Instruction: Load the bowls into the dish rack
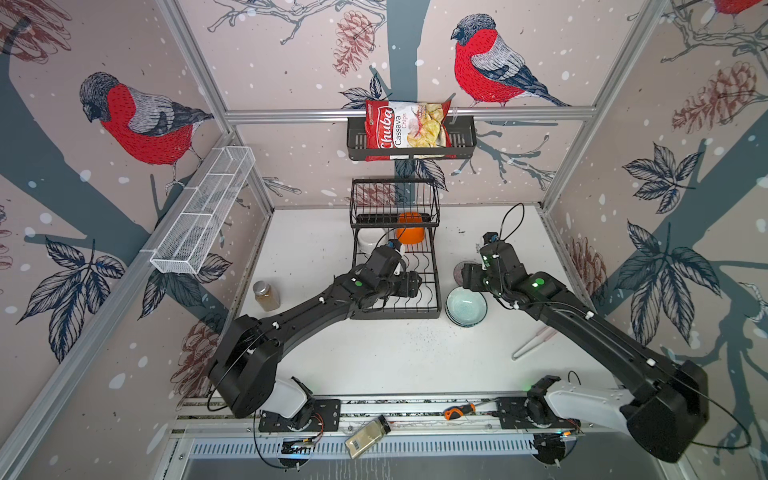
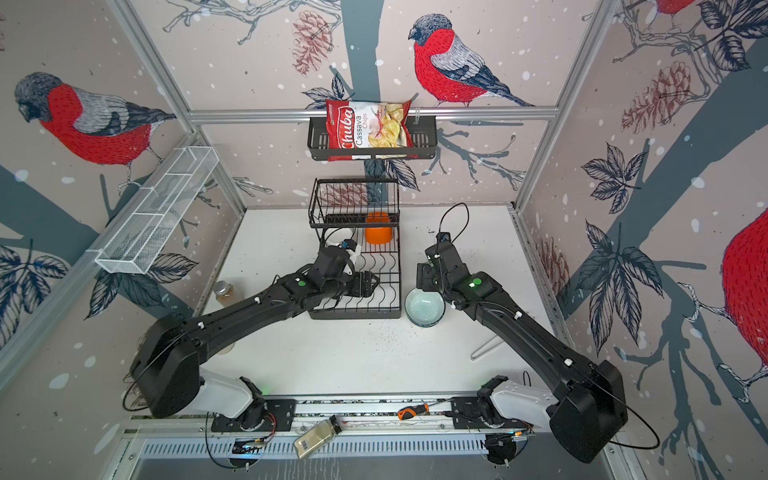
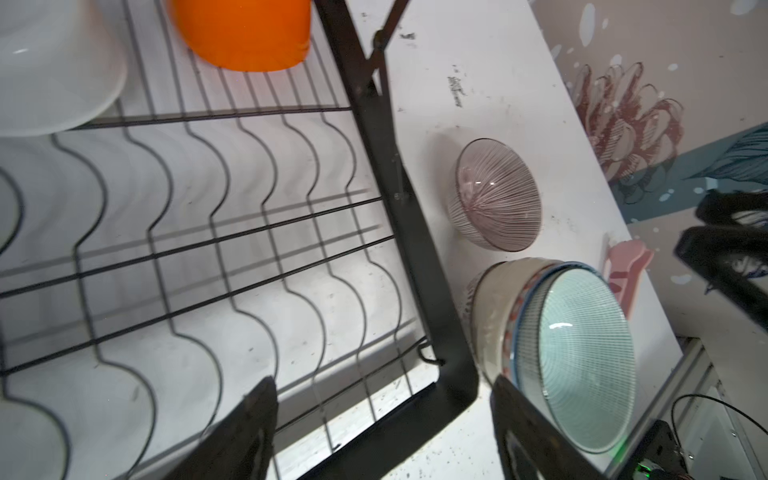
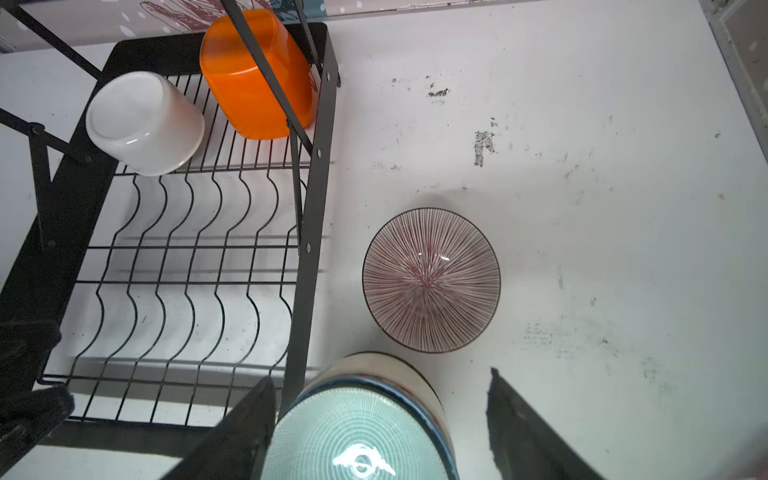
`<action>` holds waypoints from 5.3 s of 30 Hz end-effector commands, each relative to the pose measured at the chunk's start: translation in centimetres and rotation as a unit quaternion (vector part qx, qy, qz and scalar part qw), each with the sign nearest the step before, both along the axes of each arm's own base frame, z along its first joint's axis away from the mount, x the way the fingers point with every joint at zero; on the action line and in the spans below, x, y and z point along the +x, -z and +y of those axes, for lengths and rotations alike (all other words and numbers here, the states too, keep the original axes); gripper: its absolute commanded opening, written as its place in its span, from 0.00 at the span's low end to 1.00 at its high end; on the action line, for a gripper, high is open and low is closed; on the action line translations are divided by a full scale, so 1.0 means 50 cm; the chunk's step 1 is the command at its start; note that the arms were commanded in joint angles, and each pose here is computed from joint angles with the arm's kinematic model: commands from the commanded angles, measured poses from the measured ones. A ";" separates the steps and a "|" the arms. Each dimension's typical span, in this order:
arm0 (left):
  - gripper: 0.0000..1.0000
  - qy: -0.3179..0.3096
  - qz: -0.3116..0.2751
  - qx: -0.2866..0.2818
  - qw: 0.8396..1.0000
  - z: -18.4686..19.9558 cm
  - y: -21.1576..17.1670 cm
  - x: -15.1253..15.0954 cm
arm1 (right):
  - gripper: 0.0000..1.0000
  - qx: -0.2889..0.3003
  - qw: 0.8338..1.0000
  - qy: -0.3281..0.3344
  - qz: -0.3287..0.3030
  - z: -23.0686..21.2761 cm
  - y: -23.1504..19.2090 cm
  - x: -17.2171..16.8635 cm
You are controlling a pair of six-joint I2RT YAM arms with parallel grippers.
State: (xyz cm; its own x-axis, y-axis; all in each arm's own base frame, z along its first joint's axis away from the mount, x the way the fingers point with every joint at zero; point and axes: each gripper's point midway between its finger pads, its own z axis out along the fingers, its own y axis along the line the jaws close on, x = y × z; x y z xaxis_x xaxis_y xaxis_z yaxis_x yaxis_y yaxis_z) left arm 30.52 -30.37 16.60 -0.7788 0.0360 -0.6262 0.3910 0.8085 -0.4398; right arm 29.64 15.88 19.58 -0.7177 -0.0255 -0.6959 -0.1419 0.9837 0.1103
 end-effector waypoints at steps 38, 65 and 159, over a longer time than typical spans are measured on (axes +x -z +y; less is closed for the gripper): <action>0.28 0.086 0.008 0.190 0.978 -0.224 0.110 -0.054 | 0.74 -0.004 0.993 0.118 -0.017 -0.150 0.057 0.004; 0.00 0.089 -0.008 0.204 0.975 -0.241 0.096 -0.050 | 0.74 0.003 0.994 0.110 -0.005 -0.141 0.080 0.006; 0.17 0.105 -0.017 0.196 0.975 -0.261 0.090 -0.047 | 0.73 0.003 0.995 0.102 0.013 -0.133 0.105 0.012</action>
